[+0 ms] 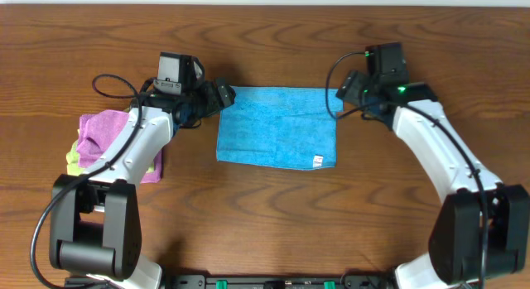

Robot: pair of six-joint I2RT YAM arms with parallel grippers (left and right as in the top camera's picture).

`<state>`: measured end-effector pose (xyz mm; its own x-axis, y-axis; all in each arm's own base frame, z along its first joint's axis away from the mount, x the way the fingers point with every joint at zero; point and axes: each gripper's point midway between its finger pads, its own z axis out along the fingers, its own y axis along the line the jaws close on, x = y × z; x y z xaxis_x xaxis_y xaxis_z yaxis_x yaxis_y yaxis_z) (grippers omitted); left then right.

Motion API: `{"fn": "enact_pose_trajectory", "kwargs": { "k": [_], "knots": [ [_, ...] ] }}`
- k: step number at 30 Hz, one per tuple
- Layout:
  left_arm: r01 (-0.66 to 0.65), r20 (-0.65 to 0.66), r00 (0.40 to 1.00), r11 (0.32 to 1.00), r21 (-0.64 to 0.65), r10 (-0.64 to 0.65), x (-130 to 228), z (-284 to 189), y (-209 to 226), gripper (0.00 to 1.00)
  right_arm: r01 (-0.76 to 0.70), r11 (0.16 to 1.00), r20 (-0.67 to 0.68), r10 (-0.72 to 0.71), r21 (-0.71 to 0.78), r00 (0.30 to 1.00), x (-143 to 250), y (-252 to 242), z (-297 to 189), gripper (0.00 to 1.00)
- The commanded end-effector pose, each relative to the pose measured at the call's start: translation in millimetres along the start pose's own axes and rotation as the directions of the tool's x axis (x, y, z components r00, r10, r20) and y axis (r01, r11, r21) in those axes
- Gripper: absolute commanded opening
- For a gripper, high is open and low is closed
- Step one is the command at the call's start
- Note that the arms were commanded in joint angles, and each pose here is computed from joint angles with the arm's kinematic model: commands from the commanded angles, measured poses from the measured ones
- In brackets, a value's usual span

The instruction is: Fold the cloth

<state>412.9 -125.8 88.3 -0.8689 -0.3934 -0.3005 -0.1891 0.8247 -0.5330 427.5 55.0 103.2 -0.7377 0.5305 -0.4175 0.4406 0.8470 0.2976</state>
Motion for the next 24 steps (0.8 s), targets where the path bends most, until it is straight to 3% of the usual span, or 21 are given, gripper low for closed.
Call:
{"fn": "enact_pose_trajectory", "kwargs": {
  "k": [1,7,16,20,24],
  "knots": [
    [-0.048,0.01,0.999,0.999,0.014,0.047,-5,-5,-8,0.96,-0.072,0.996,-0.084,0.067,-0.056,0.994,8,5,16,0.79],
    [-0.04,-0.007,0.999,0.999,0.005,0.04,-1,-5,-5,0.95,-0.107,0.989,-0.177,0.088,-0.104,0.98,25,14,38,0.77],
    [-0.029,-0.044,0.999,0.999,-0.018,0.028,8,-6,1,0.96,-0.137,0.987,-0.19,0.119,-0.082,0.974,30,10,63,0.71],
    [-0.029,-0.044,0.999,0.999,-0.019,0.028,8,-6,1,0.95,-0.149,0.987,-0.218,0.133,-0.059,0.967,40,5,79,0.66],
    [-0.029,-0.044,0.999,0.999,-0.019,0.028,8,-6,1,0.96,-0.148,0.986,-0.203,0.13,-0.073,0.971,36,7,86,0.55]
  ]
}}
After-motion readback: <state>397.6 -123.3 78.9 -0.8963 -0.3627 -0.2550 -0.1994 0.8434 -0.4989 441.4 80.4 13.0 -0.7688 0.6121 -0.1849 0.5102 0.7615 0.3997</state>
